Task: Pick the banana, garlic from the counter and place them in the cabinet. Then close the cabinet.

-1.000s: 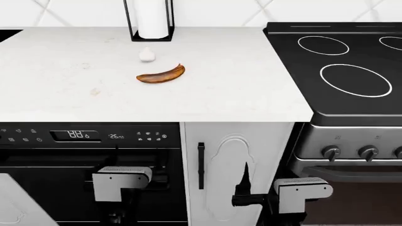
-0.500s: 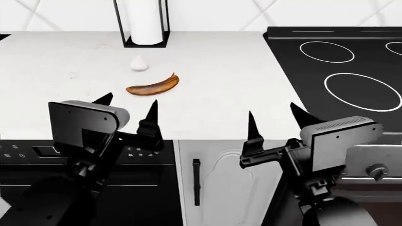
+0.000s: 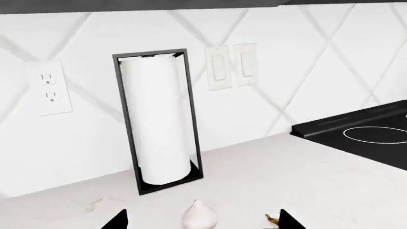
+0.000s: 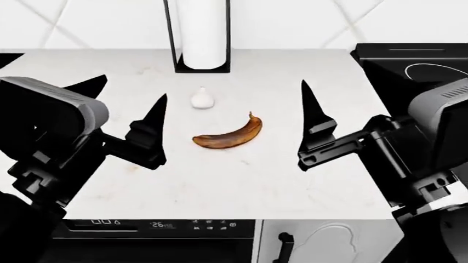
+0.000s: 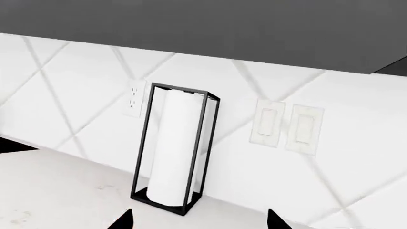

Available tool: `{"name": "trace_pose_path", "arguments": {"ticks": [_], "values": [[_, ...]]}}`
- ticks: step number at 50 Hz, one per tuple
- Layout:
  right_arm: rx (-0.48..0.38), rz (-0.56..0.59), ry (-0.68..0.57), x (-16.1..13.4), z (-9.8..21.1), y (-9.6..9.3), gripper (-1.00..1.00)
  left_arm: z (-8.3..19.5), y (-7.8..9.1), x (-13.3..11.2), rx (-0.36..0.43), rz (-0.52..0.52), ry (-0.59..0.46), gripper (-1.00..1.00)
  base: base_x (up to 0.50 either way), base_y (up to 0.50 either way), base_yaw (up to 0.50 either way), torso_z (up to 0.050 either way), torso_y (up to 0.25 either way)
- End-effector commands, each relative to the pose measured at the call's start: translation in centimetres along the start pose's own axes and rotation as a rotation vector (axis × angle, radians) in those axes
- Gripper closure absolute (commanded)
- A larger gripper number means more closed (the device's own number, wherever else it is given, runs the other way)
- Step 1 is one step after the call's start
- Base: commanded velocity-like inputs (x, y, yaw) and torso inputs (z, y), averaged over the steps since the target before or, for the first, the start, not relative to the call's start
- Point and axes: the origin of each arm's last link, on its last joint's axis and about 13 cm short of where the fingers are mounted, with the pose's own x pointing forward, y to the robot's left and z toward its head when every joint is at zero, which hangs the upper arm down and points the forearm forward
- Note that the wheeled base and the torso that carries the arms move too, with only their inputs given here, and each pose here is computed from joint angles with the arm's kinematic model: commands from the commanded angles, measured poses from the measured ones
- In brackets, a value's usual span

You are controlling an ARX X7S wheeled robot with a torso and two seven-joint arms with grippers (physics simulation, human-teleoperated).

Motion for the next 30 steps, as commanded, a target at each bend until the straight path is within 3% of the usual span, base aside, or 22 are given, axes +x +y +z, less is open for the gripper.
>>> {"name": "trace_pose_path", "arguments": {"ticks": [1, 6, 20, 30], "values": [[0.013, -0.001, -0.022, -0.2, 2.0, -0.9, -1.00, 2.4, 0.2, -0.4, 0.051, -0.030, -0.034, -1.00, 0.00, 0.00, 0.00, 0.000, 0.000], [-0.020, -0.009, -0.018, -0.4, 2.4, -1.2, -1.00, 3.7, 0.1, -0.3, 0.071, -0.033, -0.050, -1.00, 0.00, 0.07, 0.00, 0.000, 0.000], [-0.031, 0.020, -0.015, -0.8, 3.5, -1.7, -1.00, 4.9, -0.2, -0.9, 0.116, -0.057, -0.047, -1.00, 0.09, 0.46, 0.00, 0.000, 0.000], [-0.012, 0.033, -0.003, -1.2, 4.3, -2.1, -1.00, 5.4, -0.4, -0.9, 0.137, -0.068, -0.042, -1.00, 0.42, 0.01, 0.00, 0.000, 0.002]]}}
